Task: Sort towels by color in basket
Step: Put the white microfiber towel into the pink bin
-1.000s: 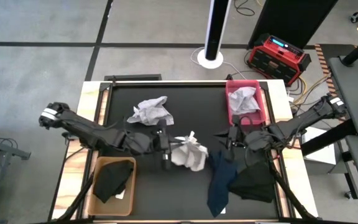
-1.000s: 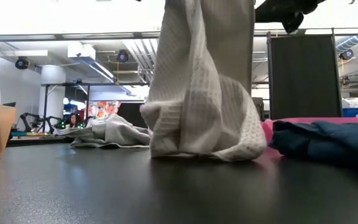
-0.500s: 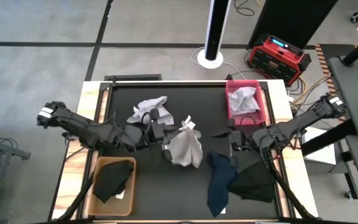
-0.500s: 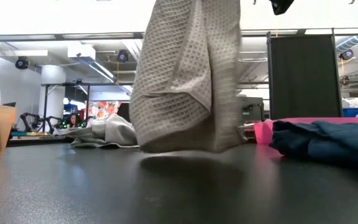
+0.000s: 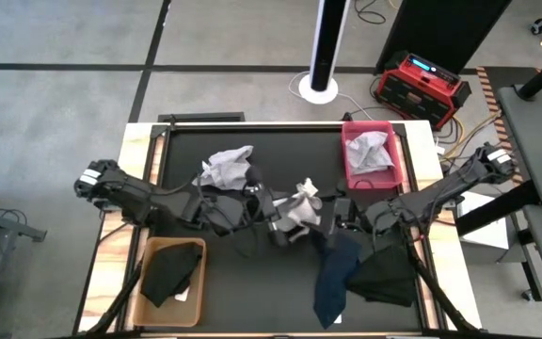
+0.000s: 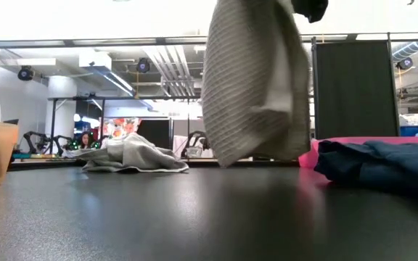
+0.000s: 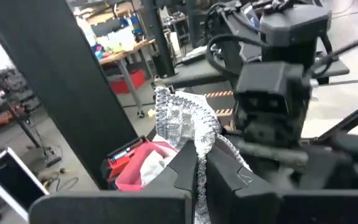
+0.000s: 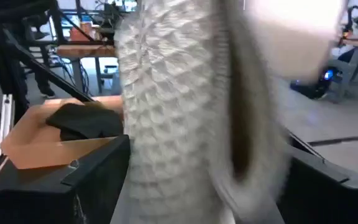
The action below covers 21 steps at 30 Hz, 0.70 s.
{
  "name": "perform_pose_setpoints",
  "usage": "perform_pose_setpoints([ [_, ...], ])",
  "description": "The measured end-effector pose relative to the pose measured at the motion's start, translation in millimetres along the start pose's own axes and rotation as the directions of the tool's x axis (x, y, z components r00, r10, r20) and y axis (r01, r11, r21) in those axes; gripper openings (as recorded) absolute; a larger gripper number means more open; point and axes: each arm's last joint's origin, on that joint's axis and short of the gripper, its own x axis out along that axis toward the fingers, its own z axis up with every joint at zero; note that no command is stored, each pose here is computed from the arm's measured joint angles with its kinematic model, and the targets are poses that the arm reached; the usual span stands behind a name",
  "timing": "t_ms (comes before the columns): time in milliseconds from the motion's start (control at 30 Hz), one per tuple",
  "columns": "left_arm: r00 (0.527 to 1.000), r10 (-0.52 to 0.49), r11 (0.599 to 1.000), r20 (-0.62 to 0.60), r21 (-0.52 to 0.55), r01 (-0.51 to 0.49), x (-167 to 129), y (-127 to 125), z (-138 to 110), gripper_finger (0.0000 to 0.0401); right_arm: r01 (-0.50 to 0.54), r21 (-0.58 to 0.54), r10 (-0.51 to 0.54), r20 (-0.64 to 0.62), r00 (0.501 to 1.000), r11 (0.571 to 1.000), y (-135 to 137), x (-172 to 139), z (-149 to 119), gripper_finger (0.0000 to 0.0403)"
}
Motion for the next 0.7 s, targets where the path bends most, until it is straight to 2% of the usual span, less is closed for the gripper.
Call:
perform_pose_setpoints([
  [167,0.998,-0.061,0.998,0.015,0.030,0.061,11,-11,6,0.0000,-0.032,-0.098,0.031,-0.006,0.999,0.995,10,13,5,0.0317],
  [267,0.995,-0.092,0.996,0.034,0.022,0.091,14,-14,10,0.0000,-0.053,-0.112,0.053,0.000,0.999,0.992,14,17,10,0.0285],
  [400,0.995,-0.091,0.996,0.037,0.013,0.090,14,-14,11,0.0000,-0.084,-0.132,0.085,-0.003,0.996,0.988,17,19,11,0.0194],
  [533,0.995,-0.093,0.995,0.025,-0.020,0.094,12,-12,11,0.0021,-0.087,-0.153,0.086,-0.007,0.996,0.984,16,18,11,0.0055],
  [567,0.995,-0.094,0.995,0.021,-0.018,0.094,11,-11,11,0.0031,-0.087,-0.166,0.087,-0.008,0.996,0.982,16,18,11,0.0033],
  [700,0.994,-0.102,0.995,-0.026,0.014,0.103,7,-8,9,0.0092,-0.091,-0.156,0.089,-0.016,0.996,0.984,16,17,12,0.0014],
])
